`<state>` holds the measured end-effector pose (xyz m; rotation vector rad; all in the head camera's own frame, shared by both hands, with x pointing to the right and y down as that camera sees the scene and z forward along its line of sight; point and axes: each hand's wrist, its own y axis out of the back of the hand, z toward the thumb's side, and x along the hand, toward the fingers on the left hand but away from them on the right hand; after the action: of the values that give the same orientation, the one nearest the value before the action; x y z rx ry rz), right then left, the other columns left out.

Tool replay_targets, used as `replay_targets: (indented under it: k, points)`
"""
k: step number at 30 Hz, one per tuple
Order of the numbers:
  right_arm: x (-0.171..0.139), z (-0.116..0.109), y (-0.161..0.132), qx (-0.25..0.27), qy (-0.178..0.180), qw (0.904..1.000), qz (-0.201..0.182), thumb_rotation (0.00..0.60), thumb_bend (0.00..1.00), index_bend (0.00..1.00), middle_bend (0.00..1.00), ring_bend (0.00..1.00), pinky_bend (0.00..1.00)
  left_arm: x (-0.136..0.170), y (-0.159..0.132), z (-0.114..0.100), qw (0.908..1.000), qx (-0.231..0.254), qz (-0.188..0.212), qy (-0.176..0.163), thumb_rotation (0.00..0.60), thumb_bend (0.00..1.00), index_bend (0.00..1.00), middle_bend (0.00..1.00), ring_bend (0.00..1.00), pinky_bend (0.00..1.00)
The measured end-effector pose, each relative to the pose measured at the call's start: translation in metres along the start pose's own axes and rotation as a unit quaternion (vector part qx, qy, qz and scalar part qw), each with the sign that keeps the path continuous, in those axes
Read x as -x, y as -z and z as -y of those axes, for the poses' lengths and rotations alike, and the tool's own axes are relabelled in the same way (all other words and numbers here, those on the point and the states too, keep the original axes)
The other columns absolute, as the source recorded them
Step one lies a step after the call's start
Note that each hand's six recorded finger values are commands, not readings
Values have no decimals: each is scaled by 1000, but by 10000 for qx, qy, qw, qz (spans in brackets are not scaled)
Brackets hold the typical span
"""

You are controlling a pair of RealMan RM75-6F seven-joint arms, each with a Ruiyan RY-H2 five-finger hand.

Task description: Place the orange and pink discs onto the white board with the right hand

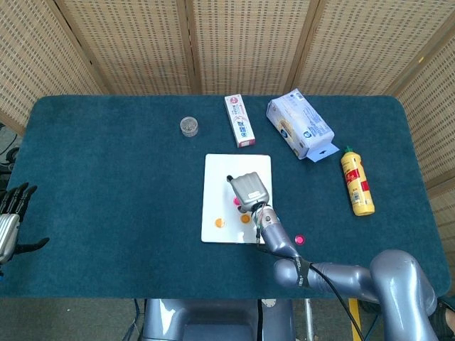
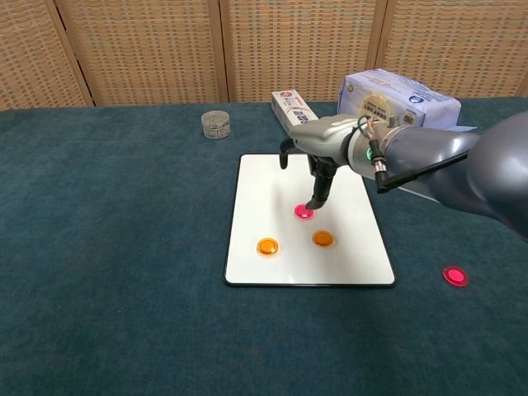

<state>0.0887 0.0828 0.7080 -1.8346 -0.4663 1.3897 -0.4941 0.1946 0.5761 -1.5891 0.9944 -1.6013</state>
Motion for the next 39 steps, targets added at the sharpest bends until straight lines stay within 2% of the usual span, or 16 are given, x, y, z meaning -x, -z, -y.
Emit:
replay_targets:
  k: [3,9,16,22,28,39]
  points:
    - [-11,-3,7,-26,72,9999,-81,600,260,290,968,954,1000,0,0,0,10000,1,7,-1,600,0,0,0,0,0]
    - [-44,4,44,-153,118,9997,-143,600,260,369,968,954,1000,3,-3,1,10000,-29,73,-2,600,0,0,0,0,0]
    - [-94,30,102,3,-8,10000,0,600,283,392,968,954,1000,6,-6,0,9999,-45,120,-54,600,0,0,0,0,0]
    - [-130,54,130,112,-74,9999,17,600,311,401,968,954,1000,10,-9,-1,9998,-63,171,-93,600,0,0,0,0,0]
    - [-145,69,143,166,-98,9998,54,600,311,401,968,954,1000,11,-10,0,9998,-73,179,-106,600,0,0,0,0,0]
    - [-145,89,139,235,-231,9995,22,600,311,405,968,954,1000,10,-10,0,9998,-87,167,-97,600,0,0,0,0,0]
